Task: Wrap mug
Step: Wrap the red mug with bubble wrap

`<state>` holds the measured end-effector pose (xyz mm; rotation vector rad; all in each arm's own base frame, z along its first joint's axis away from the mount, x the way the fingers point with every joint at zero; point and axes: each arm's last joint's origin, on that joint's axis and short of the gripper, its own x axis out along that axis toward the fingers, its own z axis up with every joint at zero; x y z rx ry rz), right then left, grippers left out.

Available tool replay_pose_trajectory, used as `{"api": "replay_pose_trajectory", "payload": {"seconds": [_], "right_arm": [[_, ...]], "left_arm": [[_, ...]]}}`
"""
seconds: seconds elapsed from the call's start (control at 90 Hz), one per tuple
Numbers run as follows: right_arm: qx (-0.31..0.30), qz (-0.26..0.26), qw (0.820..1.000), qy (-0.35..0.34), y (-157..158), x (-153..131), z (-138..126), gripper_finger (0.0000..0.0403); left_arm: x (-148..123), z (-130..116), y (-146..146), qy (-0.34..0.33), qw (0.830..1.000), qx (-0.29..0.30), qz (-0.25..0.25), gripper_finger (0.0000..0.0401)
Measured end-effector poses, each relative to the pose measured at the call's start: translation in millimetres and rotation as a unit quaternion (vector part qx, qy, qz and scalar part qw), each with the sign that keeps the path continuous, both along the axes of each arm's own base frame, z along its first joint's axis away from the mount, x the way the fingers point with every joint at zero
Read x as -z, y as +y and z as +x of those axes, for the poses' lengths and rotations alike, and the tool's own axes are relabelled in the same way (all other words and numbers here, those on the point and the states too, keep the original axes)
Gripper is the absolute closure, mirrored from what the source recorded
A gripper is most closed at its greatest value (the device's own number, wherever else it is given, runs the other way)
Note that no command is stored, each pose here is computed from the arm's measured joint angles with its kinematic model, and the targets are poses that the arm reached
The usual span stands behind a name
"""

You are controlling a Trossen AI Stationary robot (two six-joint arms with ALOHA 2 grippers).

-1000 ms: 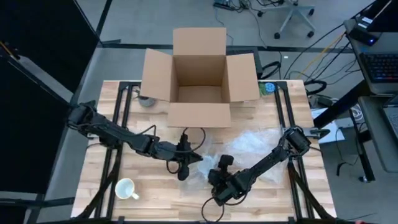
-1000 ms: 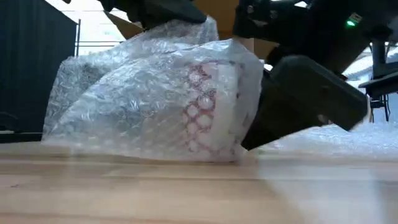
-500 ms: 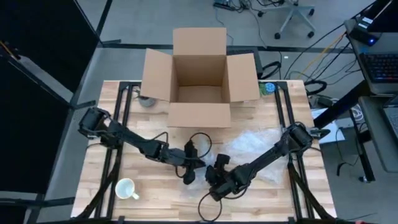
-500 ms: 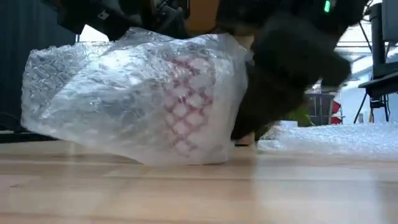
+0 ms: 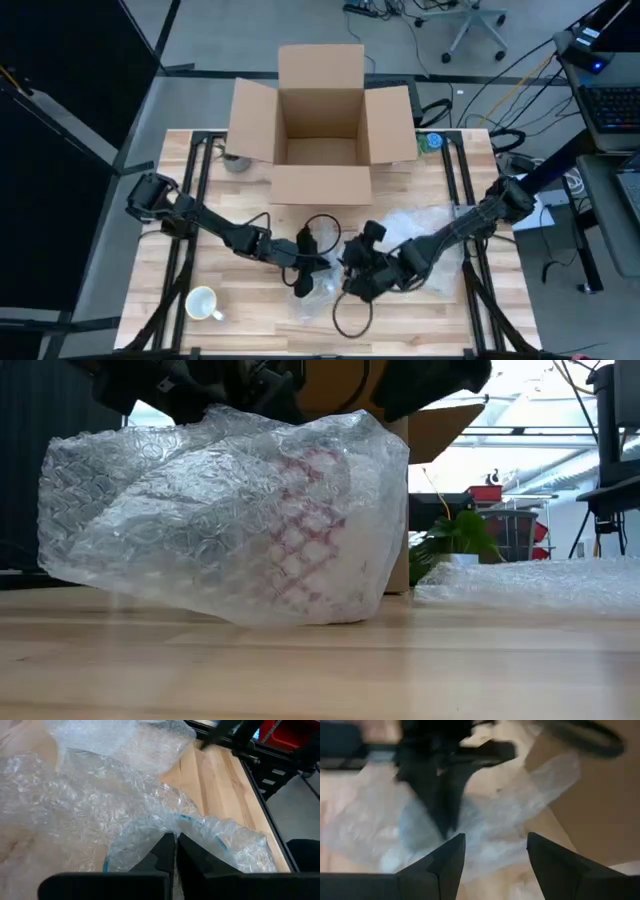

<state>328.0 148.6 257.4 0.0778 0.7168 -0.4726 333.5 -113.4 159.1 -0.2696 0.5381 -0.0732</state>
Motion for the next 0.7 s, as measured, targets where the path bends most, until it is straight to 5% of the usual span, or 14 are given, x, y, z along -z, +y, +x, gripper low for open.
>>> {"api": "replay_pose_trajectory", "payload": {"seconds": [0.222,0.4,0.7], "right_arm": [[0.042,0.035,0.998,0.038,-29,31,27,0.0204],[-0.013,0.093,0.995,0.028,-33,31,40,0.0215],[-0.076,0.129,0.987,0.053,-28,31,40,0.0366]], "left_arm": [[0,0,-1,-0.004,1.000,0.004,0.002,0.0401],[0,0,-2,-0.005,1.000,0.008,0.009,0.0401],[0,-1,-2,-0.005,1.000,0.013,0.012,0.0401]]}}
